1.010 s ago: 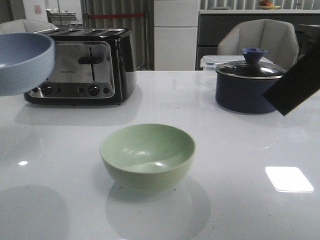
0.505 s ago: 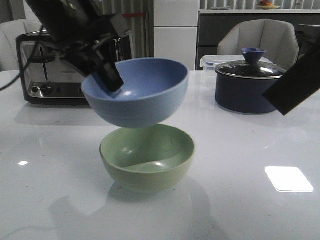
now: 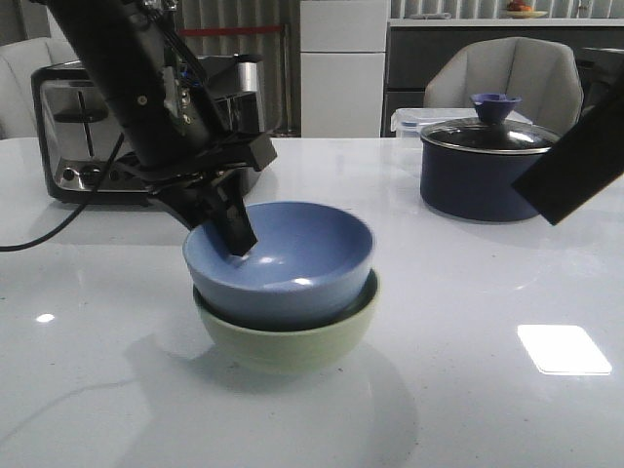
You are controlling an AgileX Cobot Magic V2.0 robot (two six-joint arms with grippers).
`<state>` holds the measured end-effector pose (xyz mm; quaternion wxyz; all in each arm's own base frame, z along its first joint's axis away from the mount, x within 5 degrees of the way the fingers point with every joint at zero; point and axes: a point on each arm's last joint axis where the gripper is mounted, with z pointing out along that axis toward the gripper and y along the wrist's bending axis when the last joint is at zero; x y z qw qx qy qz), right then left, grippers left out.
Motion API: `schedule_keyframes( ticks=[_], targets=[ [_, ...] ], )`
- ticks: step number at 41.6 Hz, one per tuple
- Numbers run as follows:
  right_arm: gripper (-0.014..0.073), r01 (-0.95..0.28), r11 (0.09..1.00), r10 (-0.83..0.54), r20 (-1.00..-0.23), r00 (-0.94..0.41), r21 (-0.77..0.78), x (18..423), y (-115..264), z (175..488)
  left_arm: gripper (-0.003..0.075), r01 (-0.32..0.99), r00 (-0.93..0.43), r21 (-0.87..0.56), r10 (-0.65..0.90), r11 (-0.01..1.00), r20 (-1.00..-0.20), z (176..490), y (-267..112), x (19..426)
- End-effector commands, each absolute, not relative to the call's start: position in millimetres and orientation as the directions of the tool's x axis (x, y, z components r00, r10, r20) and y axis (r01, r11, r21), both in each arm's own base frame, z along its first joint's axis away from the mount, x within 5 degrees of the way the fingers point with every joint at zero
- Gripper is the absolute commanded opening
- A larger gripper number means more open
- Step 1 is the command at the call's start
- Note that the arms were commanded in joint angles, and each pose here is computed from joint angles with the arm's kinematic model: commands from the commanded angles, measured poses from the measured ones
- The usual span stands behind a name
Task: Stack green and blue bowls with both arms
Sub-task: 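Lower the blue bowl into the green bowl with the left gripper, then release the blue bowl and raise the left gripper away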
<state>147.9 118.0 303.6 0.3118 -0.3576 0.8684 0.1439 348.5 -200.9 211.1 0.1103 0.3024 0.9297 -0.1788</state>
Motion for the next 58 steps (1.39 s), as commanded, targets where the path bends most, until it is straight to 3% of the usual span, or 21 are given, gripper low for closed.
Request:
schedule_keyframes(
  ticks=[1, 5, 9, 14, 23, 36, 47, 58],
  targets=[
    [0.05, -0.711, 0.703, -0.496, -0.711, -0.498, 0.009, 149, 119, 318, 0.0274, 0.604, -0.775, -0.278, 0.47, 0.747, -0.422, 243, -208, 348],
    [0.05, -0.711, 0.703, -0.496, -0.711, -0.498, 0.009, 149, 119, 318, 0.0386, 0.599, -0.781, -0.294, 0.465, 0.745, -0.416, 244, -209, 347],
    [0.05, -0.711, 0.703, -0.496, -0.711, -0.498, 0.009, 149, 119, 318, 0.0423, 0.6, -0.782, -0.298, 0.467, 0.742, -0.412, 244, -209, 347],
    [0.05, -0.711, 0.703, -0.496, -0.711, -0.498, 0.009, 149, 119, 318, 0.0422, 0.619, -0.771, -0.3, 0.492, 0.725, -0.404, 251, -209, 343],
    [0.05, -0.711, 0.703, -0.496, -0.711, -0.498, 0.009, 149, 119, 318, 0.0422, 0.659, -0.717, -0.261, 0.485, 0.705, -0.501, 299, -197, 322],
    [0.05, -0.711, 0.703, -0.496, -0.711, -0.498, 0.009, 149, 119, 318, 0.0422, 0.711, -0.611, -0.176, 0.474, 0.681, -0.634, 356, -154, 239],
    [0.05, -0.71, 0.704, -0.49, -0.717, -0.496, 0.01, 150, 120, 319, 0.0418, 0.715, -0.541, -0.029, 0.527, 0.698, -0.655, 355, -110, 173],
    [0.05, -0.664, 0.748, -0.452, -0.723, -0.523, 0.013, 152, 111, 321, 0.0364, 0.52, -0.572, 0.074, 0.411, 0.851, -0.71, 354, -70, 139]
  ],
)
